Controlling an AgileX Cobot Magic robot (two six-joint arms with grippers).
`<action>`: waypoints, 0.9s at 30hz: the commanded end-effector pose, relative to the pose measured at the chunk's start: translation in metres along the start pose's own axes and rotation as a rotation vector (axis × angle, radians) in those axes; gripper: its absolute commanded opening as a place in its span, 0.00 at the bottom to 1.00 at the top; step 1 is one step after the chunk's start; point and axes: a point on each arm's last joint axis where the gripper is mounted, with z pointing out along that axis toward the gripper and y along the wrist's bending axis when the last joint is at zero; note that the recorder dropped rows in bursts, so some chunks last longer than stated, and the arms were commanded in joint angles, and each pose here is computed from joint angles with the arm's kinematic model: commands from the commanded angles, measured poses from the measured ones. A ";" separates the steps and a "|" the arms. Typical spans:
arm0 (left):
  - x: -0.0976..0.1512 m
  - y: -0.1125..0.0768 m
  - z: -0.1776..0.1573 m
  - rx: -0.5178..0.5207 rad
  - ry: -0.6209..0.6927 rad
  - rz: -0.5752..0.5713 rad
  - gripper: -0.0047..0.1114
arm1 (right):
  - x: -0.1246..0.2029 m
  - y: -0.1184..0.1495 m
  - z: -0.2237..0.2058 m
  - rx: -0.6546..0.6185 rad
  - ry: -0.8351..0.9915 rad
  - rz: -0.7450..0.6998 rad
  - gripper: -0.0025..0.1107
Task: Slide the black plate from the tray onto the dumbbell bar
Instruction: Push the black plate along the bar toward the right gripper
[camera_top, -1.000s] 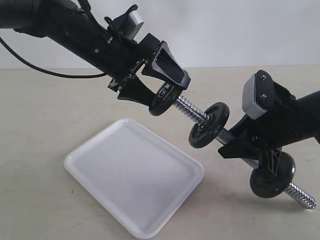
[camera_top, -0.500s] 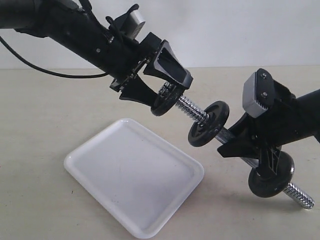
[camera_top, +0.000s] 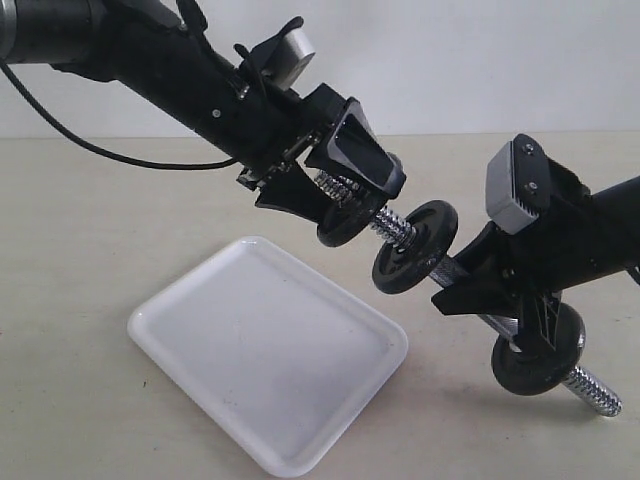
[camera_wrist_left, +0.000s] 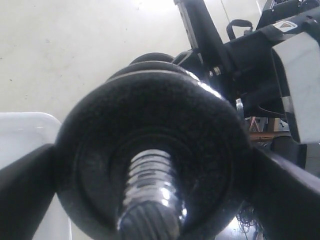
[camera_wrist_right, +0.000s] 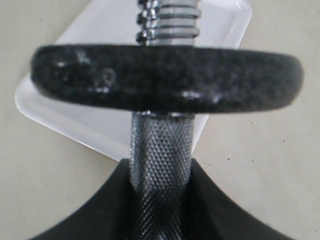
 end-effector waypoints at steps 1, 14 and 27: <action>-0.002 -0.018 0.011 0.115 -0.011 -0.008 0.08 | -0.031 -0.005 -0.013 0.047 -0.204 0.058 0.02; -0.001 -0.018 0.022 0.128 0.004 0.078 0.08 | -0.031 -0.005 -0.013 0.048 -0.203 0.059 0.02; -0.001 -0.010 0.029 0.142 0.009 0.056 0.08 | -0.030 -0.005 -0.013 0.050 -0.202 0.059 0.02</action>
